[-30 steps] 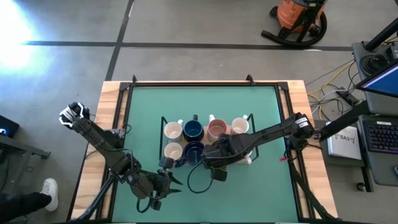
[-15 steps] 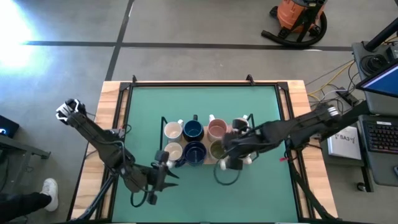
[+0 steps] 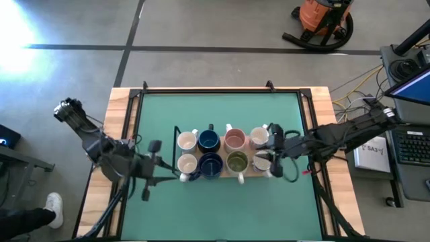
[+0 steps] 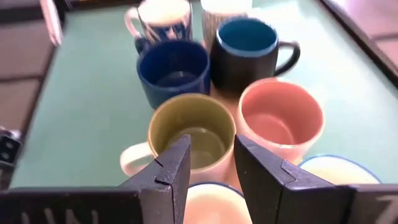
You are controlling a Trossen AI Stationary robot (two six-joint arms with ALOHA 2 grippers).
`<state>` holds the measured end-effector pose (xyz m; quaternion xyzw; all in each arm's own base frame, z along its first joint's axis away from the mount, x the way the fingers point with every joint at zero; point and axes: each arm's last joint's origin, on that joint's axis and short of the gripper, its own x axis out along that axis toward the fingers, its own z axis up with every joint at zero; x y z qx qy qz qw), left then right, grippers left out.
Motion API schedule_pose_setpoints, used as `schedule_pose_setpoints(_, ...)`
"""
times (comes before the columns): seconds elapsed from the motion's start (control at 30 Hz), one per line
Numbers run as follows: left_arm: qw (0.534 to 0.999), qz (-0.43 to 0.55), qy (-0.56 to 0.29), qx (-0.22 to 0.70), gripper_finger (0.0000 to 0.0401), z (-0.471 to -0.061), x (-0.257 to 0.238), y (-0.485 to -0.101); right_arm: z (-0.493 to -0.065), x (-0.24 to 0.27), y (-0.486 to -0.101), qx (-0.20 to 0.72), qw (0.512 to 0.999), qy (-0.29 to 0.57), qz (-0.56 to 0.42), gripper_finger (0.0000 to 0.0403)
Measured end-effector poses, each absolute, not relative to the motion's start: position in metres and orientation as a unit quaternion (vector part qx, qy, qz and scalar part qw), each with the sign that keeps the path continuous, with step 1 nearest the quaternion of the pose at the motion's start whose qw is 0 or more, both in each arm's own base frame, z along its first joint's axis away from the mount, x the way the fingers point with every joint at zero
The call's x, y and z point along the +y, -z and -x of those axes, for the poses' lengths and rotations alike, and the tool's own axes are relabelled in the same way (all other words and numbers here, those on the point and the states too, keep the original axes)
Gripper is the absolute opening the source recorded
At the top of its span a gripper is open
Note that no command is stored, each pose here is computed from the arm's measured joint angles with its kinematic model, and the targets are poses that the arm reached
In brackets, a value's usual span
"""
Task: Place coffee mugs
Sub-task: Return to Home Position
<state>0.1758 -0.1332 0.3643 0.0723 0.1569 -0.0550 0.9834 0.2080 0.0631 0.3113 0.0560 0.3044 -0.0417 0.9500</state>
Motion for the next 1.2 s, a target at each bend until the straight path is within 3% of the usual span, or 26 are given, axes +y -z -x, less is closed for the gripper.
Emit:
schedule_pose_setpoints(0.5, 0.988, -0.042, 0.056, 0.136, 0.0089, -0.148, -0.109, -0.381, -0.155, 0.043, -0.286, 0.121, 0.992, 0.023, -0.009, 0.0108)
schedule_pose_setpoints(1.2, 0.985, -0.038, 0.050, 0.162, 0.0089, -0.148, -0.109, -0.375, -0.108, 0.024, -0.229, -0.053, 0.997, 0.057, -0.027, 0.0105)
